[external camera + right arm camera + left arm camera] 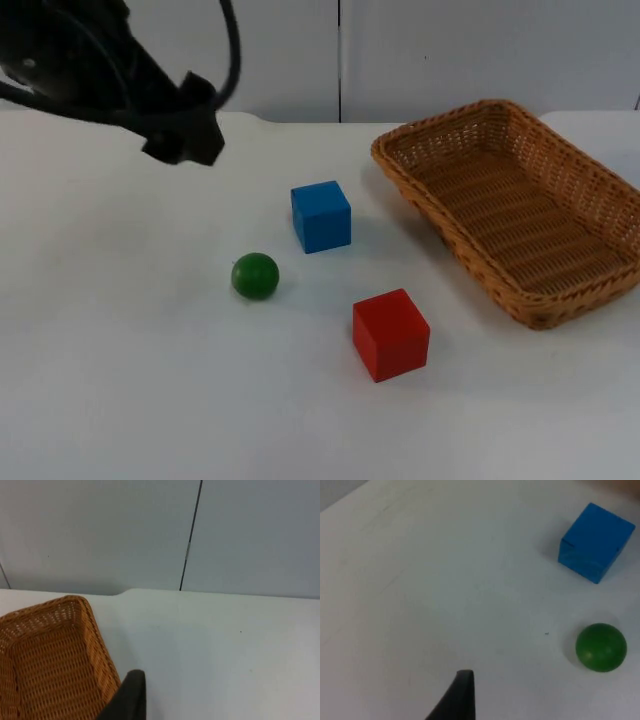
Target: Place all geometric objects except the red cube into the basket.
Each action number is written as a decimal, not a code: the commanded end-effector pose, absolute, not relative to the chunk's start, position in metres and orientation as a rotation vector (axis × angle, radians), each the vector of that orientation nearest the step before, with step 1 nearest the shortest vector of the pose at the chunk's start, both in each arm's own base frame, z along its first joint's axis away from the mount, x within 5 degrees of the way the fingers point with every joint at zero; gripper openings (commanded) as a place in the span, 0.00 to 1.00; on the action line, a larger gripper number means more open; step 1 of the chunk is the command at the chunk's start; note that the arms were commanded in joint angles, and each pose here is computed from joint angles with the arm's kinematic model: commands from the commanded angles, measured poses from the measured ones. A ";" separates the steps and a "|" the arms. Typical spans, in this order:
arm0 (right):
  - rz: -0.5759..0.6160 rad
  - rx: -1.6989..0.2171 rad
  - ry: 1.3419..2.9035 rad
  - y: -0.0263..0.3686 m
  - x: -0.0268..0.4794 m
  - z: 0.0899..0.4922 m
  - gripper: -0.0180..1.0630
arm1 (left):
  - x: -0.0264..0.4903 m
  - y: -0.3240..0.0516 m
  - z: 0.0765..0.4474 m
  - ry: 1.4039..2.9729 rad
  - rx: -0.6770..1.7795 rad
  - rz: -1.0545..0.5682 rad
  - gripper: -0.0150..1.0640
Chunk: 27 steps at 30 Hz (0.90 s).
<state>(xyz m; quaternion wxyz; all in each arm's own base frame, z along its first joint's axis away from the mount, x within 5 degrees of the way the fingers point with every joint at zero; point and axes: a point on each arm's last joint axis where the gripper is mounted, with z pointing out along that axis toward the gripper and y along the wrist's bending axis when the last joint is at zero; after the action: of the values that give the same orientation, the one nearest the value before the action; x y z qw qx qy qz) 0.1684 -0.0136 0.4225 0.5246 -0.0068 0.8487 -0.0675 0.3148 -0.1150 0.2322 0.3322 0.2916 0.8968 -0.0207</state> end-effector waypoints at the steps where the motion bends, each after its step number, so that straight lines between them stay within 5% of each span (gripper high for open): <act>1: -0.177 -0.029 2.028 -0.014 0.168 0.424 0.97 | 0.327 -0.128 0.221 2.316 0.838 -0.048 0.98; 15: -0.171 -0.020 2.010 -0.014 0.169 0.426 0.97 | 0.346 -0.153 0.139 2.436 1.118 -0.162 0.98; 27: -0.171 -0.020 2.014 -0.014 0.169 0.426 0.97 | 0.370 -0.167 0.116 2.413 1.128 -0.206 0.98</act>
<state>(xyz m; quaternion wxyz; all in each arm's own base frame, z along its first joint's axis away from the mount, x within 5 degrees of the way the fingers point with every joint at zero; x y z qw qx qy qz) 0.1683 -0.0136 0.4223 0.5237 -0.0077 0.8491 -0.0681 0.3677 -0.1633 0.1177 0.2260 0.4119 0.8796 -0.0748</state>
